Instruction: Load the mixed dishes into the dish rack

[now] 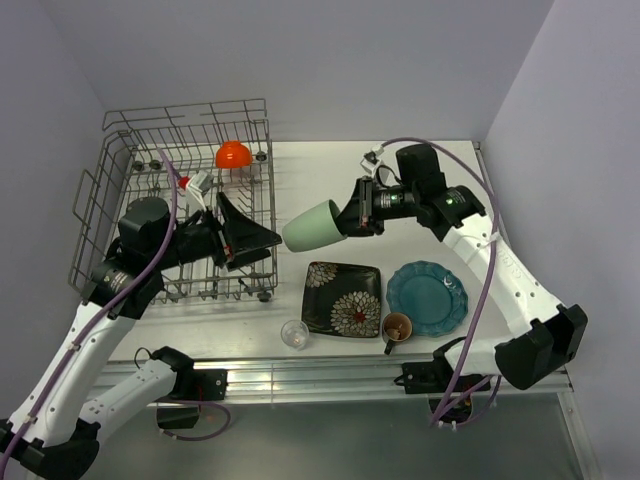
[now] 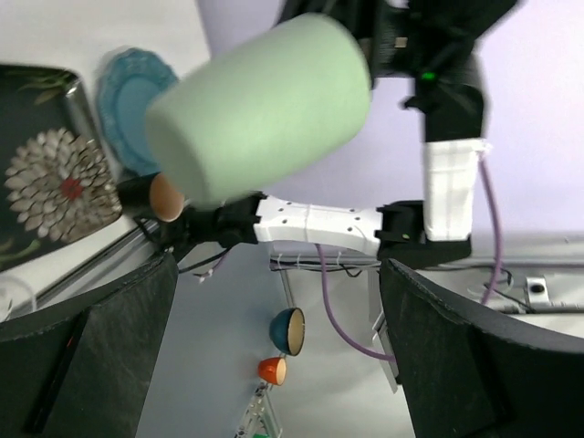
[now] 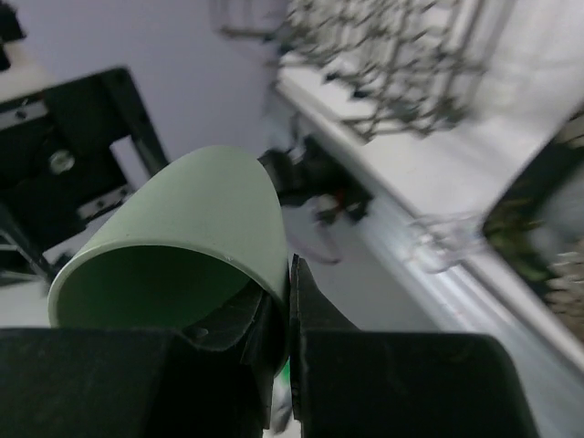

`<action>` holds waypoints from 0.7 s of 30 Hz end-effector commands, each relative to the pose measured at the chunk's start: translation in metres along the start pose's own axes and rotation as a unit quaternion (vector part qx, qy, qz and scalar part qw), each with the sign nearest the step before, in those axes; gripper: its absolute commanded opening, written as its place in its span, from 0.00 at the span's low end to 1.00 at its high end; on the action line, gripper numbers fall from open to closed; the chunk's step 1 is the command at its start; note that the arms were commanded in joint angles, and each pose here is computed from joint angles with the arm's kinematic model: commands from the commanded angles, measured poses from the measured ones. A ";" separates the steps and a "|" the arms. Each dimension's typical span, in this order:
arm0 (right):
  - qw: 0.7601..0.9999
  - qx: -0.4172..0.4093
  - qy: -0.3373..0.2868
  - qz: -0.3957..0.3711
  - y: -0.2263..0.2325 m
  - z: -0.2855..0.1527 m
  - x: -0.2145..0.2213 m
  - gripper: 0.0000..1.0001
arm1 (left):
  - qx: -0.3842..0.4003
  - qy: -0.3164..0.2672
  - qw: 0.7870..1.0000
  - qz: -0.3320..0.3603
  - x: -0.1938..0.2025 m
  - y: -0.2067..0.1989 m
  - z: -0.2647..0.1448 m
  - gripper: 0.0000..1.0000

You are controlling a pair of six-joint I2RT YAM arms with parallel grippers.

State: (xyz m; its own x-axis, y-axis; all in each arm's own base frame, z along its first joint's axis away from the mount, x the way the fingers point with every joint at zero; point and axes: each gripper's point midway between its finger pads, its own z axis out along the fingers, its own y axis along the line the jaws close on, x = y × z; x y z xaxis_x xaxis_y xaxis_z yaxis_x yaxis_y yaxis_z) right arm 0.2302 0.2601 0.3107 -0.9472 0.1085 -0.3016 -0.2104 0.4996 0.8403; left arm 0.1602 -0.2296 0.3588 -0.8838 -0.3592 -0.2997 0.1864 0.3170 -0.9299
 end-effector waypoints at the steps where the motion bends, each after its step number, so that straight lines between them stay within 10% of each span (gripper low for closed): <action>1: 0.988 -0.140 0.060 0.019 0.053 -0.019 0.023 0.00 | 0.082 -0.001 0.996 0.043 -0.002 -0.037 -0.006 0.99; 21: 0.956 -0.271 0.104 0.049 0.113 -0.028 0.035 0.00 | 0.131 0.020 0.990 0.041 -0.009 -0.058 0.005 0.99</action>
State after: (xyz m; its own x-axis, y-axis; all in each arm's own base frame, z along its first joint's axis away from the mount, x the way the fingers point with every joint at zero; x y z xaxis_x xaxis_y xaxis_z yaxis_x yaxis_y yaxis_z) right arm 0.1820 0.2928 0.3812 -0.9949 -0.0027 -0.1004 -0.1003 0.0772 0.9919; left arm 0.1610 -0.2465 0.3972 -0.8863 -0.3080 -0.3459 0.3141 0.1492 -0.9376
